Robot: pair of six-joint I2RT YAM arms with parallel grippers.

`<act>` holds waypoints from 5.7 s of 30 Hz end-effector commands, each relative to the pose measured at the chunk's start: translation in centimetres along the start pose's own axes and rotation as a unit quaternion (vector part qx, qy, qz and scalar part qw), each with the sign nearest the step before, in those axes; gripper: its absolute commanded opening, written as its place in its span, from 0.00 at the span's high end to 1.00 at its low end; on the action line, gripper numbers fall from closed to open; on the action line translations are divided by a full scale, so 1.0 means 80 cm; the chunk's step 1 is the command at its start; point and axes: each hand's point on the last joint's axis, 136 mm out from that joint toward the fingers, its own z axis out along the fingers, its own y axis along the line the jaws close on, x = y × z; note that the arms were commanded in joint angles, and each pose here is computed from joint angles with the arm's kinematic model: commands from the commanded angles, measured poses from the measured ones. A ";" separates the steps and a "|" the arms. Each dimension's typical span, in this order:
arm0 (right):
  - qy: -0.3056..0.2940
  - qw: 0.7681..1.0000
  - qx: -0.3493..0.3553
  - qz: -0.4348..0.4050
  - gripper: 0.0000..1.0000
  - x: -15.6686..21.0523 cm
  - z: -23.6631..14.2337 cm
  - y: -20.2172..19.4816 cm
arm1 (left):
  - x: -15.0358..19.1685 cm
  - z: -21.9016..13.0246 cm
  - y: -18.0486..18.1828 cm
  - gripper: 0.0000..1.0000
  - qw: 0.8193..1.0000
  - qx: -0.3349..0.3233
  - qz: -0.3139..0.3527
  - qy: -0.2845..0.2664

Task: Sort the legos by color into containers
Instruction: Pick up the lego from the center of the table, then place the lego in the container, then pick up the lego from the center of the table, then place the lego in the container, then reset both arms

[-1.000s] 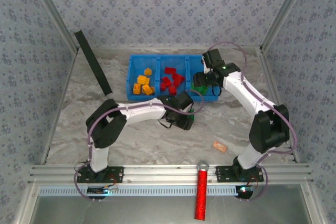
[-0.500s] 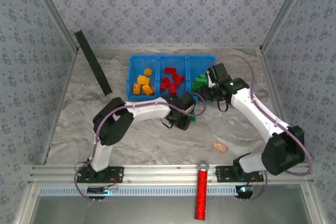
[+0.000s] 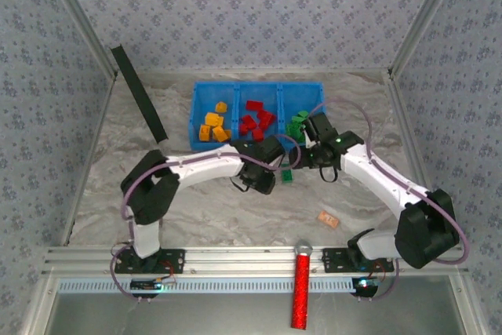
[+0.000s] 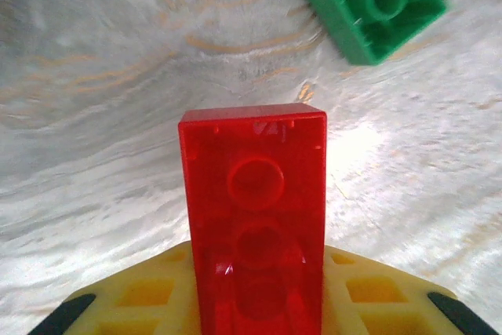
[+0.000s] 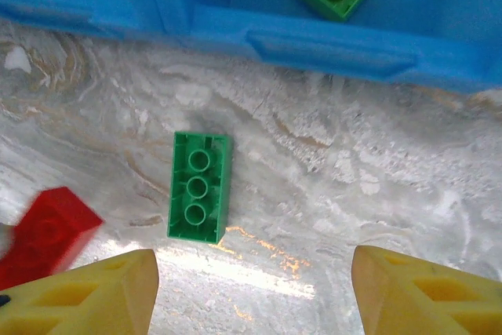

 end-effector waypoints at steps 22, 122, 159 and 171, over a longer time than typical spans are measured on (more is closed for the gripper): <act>0.010 1.000 0.016 -0.021 0.32 0.044 0.031 0.028 | -0.281 -0.111 0.140 0.72 0.968 -0.065 -0.085 -0.227; -0.059 0.990 0.129 0.011 0.66 -0.218 0.086 -0.059 | 0.112 -0.249 0.264 0.01 0.921 -0.219 -0.179 -0.269; -0.175 0.973 0.153 0.006 0.03 -0.167 -0.058 -0.089 | 0.090 -0.244 0.405 0.01 0.782 -0.439 -0.287 -0.336; -0.172 0.965 0.160 0.120 0.02 -0.080 -0.038 -0.153 | 0.051 -0.161 0.483 0.01 0.780 -0.399 -0.240 -0.419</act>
